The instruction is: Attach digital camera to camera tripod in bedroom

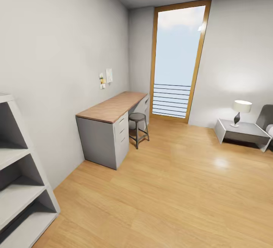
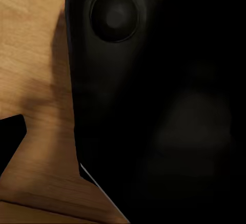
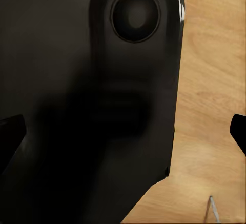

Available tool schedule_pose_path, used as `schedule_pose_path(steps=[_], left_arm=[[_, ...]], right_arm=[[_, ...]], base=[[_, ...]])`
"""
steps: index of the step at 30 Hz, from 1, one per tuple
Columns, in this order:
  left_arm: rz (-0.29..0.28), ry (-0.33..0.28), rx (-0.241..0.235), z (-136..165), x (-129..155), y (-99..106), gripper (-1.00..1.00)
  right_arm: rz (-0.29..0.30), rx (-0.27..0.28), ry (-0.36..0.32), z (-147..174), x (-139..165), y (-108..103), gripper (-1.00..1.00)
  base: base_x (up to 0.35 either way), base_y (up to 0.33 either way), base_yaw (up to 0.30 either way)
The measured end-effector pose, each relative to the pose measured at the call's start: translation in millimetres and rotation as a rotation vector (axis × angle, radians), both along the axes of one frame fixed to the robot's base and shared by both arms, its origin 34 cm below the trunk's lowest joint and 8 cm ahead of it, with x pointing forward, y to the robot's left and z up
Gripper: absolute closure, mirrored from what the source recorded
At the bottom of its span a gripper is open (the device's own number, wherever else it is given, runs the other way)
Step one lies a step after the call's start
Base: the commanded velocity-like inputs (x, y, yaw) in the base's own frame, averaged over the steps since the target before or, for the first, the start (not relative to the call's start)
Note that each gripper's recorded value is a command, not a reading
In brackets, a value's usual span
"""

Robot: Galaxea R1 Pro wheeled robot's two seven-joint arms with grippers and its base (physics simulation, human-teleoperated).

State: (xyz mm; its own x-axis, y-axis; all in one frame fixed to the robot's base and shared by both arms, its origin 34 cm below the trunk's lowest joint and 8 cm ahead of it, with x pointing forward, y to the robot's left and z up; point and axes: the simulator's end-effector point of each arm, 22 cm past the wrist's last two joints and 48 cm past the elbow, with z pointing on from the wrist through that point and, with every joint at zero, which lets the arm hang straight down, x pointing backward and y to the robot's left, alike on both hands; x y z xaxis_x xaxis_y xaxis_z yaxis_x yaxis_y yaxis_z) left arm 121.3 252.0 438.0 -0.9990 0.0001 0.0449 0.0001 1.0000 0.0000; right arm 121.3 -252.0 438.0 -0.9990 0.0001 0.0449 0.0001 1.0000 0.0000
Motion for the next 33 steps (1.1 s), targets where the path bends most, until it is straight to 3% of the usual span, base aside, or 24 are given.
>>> schedule_pose_path(steps=[26, 29, 33], left_arm=[[0.017, -0.058, -0.010, 0, 16, -9, -1.00], [0.033, -0.061, -0.012, 0, 17, -11, -1.00], [0.067, -0.061, -0.009, 0, 17, -10, -1.00]], right_arm=[[0.006, 0.014, -0.004, 0, 1, 4, -1.00], [-0.015, -0.011, -0.013, 0, 3, -10, -1.00], [-0.017, -0.012, -0.027, 0, 7, -9, -1.00]], base=[[0.000, 0.000, 0.000], [0.000, 0.000, -0.111], [0.000, 0.000, -0.221]])
